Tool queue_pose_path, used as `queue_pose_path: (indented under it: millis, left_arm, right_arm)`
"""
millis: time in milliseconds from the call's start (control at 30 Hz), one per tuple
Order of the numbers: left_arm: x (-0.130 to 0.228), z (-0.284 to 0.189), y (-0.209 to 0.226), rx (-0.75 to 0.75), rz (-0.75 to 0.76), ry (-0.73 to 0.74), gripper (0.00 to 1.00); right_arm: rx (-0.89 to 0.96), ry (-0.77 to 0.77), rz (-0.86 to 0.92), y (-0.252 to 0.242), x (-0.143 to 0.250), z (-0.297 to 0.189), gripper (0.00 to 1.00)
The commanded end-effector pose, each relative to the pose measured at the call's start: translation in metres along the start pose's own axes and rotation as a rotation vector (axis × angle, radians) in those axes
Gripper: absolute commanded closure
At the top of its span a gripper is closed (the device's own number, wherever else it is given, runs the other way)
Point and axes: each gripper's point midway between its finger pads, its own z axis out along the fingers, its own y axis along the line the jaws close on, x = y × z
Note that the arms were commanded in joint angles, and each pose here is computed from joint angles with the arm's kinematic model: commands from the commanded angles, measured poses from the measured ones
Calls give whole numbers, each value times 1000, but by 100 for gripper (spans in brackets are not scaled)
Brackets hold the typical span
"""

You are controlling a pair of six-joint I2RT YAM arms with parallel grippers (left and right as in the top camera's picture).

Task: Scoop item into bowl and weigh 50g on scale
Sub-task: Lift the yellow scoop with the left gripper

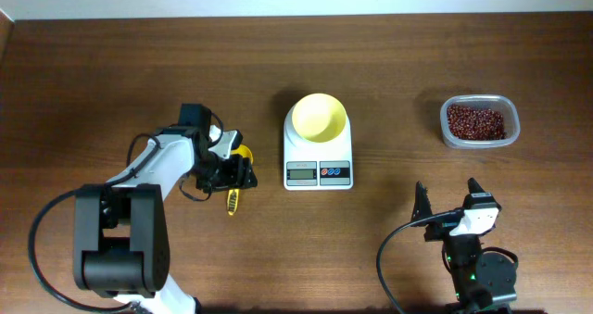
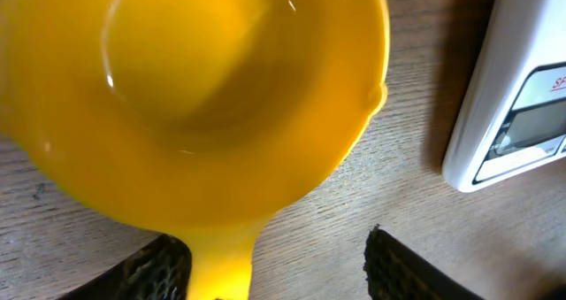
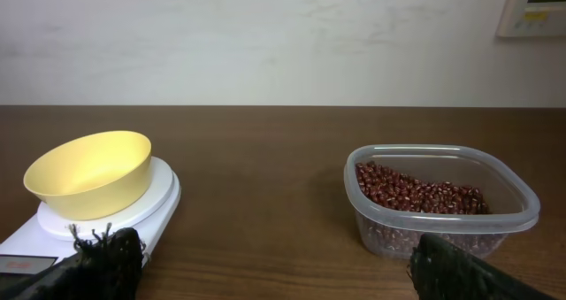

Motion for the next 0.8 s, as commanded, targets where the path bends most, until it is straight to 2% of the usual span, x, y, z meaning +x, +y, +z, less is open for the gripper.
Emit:
queue_pose_path:
  millis: [0,67,200,367,633,767]
  left_arm:
    - [47,35,25,-75,-70,173,46]
    - [47,35,25,-75,-70,174,55]
    - [44,36,25,-75,-66,163,62]
    - [34,37,26,-77,-96,121,63]
    - [30,37,26,-75,-91,104,87]
    - [24,31,8,8,-104,110,94]
  right_arm:
    - [10,9,6,-2,4,0,1]
    - [10,9,6,-2,3,0,1]
    - [10,9,6,-2,3,0,1]
    - [10,9,6,-2,4,0,1]
    - [10,9,6,-2,4,0,1]
    - [10,9,6,-2,4,0,1]
